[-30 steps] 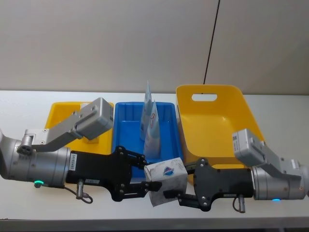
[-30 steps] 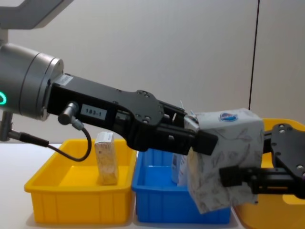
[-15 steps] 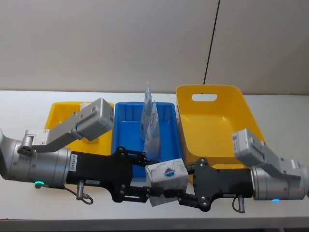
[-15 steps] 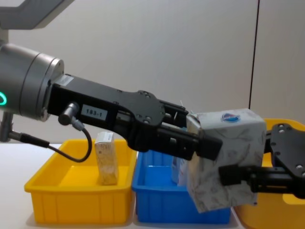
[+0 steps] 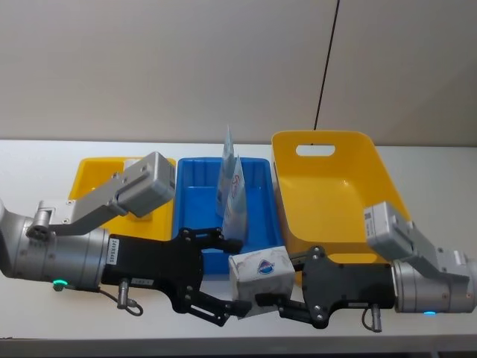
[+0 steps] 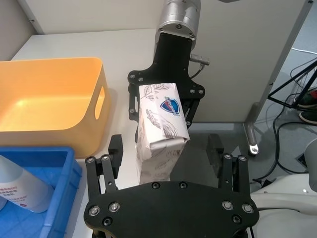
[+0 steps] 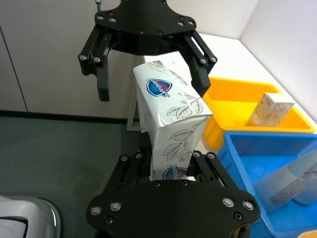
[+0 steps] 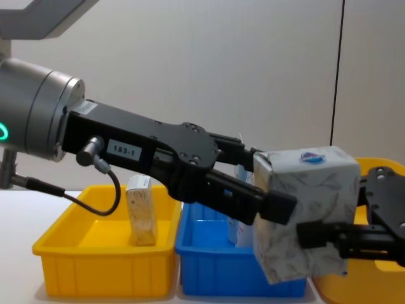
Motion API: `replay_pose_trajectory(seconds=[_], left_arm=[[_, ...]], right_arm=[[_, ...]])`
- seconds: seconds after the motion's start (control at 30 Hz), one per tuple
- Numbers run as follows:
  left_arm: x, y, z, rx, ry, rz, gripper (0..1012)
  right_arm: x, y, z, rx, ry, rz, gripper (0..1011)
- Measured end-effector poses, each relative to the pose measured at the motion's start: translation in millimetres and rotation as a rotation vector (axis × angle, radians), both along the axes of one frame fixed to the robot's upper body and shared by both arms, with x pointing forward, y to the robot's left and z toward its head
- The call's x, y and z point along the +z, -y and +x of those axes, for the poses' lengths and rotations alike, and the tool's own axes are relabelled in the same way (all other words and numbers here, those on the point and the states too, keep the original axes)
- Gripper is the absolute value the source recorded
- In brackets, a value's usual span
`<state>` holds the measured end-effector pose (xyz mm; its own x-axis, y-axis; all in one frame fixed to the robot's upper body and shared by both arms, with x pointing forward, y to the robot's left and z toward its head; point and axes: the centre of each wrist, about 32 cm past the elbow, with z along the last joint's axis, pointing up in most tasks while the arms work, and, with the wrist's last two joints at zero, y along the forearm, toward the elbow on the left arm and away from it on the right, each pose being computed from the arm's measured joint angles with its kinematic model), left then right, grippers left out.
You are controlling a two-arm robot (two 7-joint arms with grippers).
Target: Bimanual collaborative sorting of washing and personal care products
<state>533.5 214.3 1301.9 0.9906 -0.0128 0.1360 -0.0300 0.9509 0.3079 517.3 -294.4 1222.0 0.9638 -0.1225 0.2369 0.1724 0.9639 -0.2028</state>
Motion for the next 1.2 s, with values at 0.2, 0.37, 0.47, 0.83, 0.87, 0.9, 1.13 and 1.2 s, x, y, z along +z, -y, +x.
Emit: replay_pose_trajectory(seconds=[0.2,0.37,0.47,0.83,0.87,0.9,1.13,1.2], left_arm=[[0.0,-3.4,-1.7,0.027,-0.004,-0.009,1001],[0.5,-8.4,-4.7,0.078,-0.012,-0.020,1001],[0.6,-11.5,-7.0,0.111,-0.017,-0.027,1001],[3.3,-21.8,-17.1,0.259,-0.036,-0.045,1001],[3.7,-22.3,-17.7,0.269,-0.037,-0.045,1001],[4.3,-22.6,-18.7,0.279,-0.038,-0.045,1001],[9.5,-23.5,-25.1,0.374,-0.044,-0.035,1001],[11.6,-23.2,-27.1,0.402,-0.045,-0.031,1001]], right_arm=[[-2.9,5.9,-3.6,-0.021,-0.001,0.003,332],[-5.3,11.4,-7.2,-0.045,0.000,0.009,332],[-7.2,14.7,-9.8,-0.063,0.000,0.014,332],[-12.7,26.0,-21.2,-0.170,0.016,0.054,332],[-13.3,26.9,-22.5,-0.179,0.017,0.058,332],[-13.3,26.9,-22.5,-0.179,0.017,0.058,332],[-15.8,33.2,-31.6,-0.281,0.038,0.098,332],[-16.5,34.4,-33.4,-0.305,0.042,0.107,332]])
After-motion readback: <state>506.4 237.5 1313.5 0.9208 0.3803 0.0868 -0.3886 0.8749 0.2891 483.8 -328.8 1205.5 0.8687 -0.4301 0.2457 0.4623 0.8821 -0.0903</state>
